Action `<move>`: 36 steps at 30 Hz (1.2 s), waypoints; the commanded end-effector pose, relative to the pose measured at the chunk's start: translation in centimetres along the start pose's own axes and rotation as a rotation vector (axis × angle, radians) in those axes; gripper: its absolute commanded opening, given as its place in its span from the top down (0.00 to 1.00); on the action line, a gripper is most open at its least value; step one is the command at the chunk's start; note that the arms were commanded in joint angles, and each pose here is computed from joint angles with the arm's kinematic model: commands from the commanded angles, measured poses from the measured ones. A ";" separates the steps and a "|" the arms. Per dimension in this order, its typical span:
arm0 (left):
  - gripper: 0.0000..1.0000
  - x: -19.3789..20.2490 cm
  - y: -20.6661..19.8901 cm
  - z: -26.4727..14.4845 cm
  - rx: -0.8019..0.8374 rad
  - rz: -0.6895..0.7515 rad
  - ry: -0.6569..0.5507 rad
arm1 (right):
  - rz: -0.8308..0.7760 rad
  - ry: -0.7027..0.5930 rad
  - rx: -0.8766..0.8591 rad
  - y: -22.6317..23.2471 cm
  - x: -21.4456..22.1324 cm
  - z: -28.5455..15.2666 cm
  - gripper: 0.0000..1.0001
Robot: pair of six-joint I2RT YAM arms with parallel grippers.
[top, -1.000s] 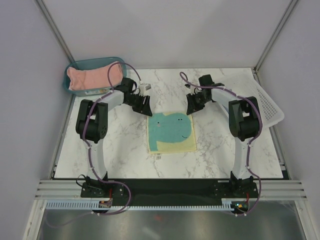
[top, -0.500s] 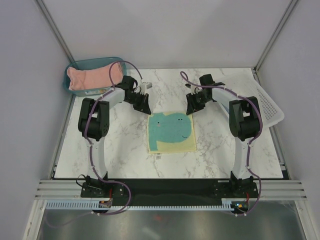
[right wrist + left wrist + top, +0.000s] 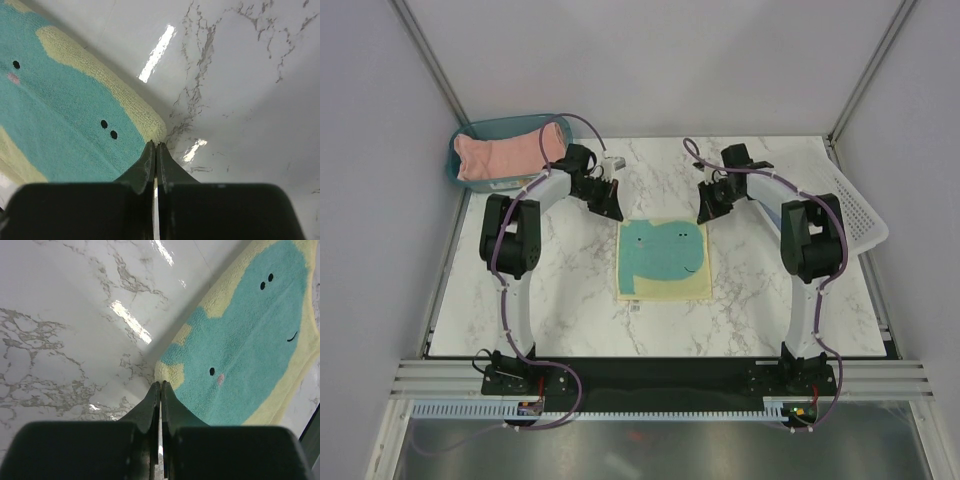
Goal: Fold and stack the towels
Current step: Fold the towel
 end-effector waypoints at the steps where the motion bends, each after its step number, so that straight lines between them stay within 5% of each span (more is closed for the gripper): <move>1: 0.98 -3.0 -1.0 -2.5 -0.038 0.062 -0.076 | -0.043 -0.120 0.036 0.8 -3.5 -3.7 1.00; 16: 0.98 -1.8 -5.2 -4.8 -0.076 0.103 -0.147 | -0.078 -0.241 0.117 4.1 -2.6 -7.3 1.00; 36: 0.98 5.0 -10.5 -6.8 -0.138 0.132 -0.150 | 0.027 -0.293 0.172 7.0 3.9 -8.6 1.00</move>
Point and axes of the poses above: each gripper's point midway between its finger pads, its own z axis out along the fingers, its own y axis along the line the jaws close on, x = y × z, the point moved 1 cm from there along -z, back along the fingers, and after that the axes turned 3 degrees about -z, right-handed, at the moved point
